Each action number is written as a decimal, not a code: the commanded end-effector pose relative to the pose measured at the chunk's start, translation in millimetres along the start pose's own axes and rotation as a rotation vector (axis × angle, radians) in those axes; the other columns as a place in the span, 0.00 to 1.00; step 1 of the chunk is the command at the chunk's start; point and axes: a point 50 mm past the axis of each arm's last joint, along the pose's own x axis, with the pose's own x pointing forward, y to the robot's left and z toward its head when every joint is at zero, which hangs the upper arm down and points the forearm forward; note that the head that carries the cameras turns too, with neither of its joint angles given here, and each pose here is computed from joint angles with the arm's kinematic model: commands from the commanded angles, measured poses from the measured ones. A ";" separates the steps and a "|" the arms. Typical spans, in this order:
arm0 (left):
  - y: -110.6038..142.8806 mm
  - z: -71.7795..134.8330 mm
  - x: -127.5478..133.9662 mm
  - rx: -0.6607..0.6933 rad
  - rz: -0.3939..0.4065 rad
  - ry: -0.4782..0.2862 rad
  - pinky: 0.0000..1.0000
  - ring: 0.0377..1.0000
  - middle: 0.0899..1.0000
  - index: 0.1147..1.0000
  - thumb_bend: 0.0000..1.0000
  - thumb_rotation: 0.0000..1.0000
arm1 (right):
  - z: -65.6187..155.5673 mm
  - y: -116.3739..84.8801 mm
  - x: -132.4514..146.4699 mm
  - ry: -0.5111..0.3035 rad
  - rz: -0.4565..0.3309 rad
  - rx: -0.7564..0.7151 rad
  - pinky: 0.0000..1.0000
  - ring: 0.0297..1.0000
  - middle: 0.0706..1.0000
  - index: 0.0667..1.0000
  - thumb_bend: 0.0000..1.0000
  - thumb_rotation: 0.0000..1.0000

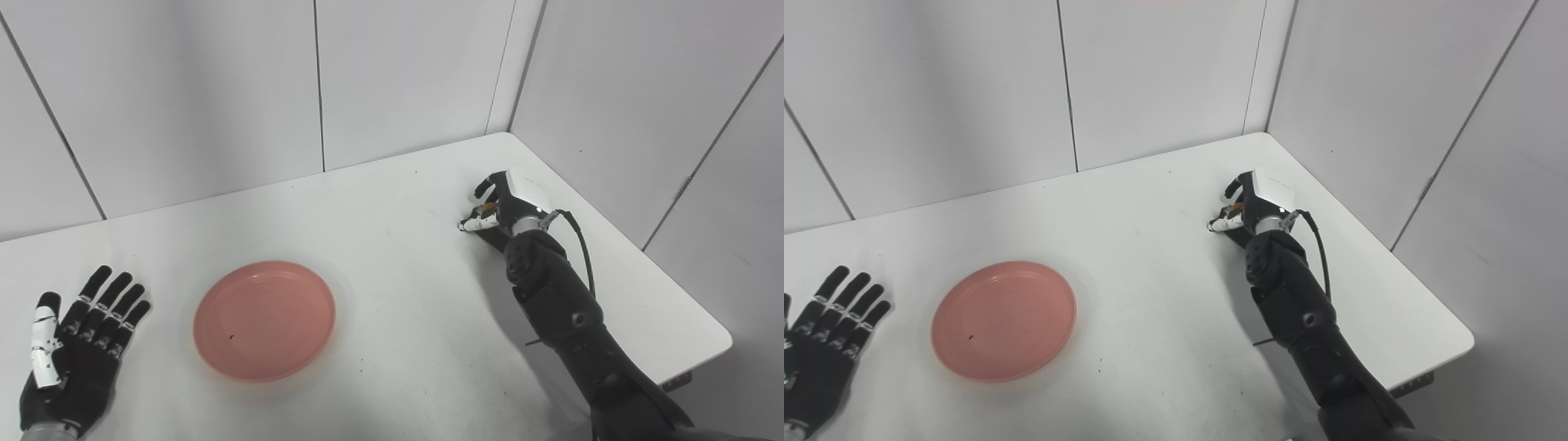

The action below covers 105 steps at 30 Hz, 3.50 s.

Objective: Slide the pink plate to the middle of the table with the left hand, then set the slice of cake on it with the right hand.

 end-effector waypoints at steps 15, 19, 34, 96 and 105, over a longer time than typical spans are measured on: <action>1.0 -10.5 -2.9 0.028 0.015 0.045 0.91 0.89 0.87 0.86 0.50 1.00 | 29.1 -43.0 -21.8 -0.151 -0.100 0.031 0.32 0.39 0.41 0.51 0.52 0.00; -2.4 -14.2 -1.5 0.031 0.003 0.044 0.92 0.90 0.88 0.87 0.51 1.00 | 51.1 -55.9 -37.5 -0.239 -0.112 0.028 0.32 0.38 0.41 0.51 0.52 0.00; -28.7 -25.8 2.4 0.050 -0.013 0.038 0.93 0.91 0.90 0.89 0.50 1.00 | 129.3 -55.9 -89.3 -0.506 -0.030 -0.003 0.29 0.35 0.39 0.51 0.52 0.00; -89.7 -48.2 28.4 0.086 0.034 0.039 0.89 0.90 0.89 0.87 0.48 1.00 | 241.9 109.8 -156.4 -0.929 0.368 -0.076 0.21 0.25 0.43 0.45 0.53 0.00; -89.8 -47.2 28.3 0.095 0.030 0.042 0.89 0.90 0.89 0.87 0.48 1.00 | 237.7 107.4 -160.8 -0.927 0.390 -0.062 0.20 0.24 0.43 0.46 0.53 0.00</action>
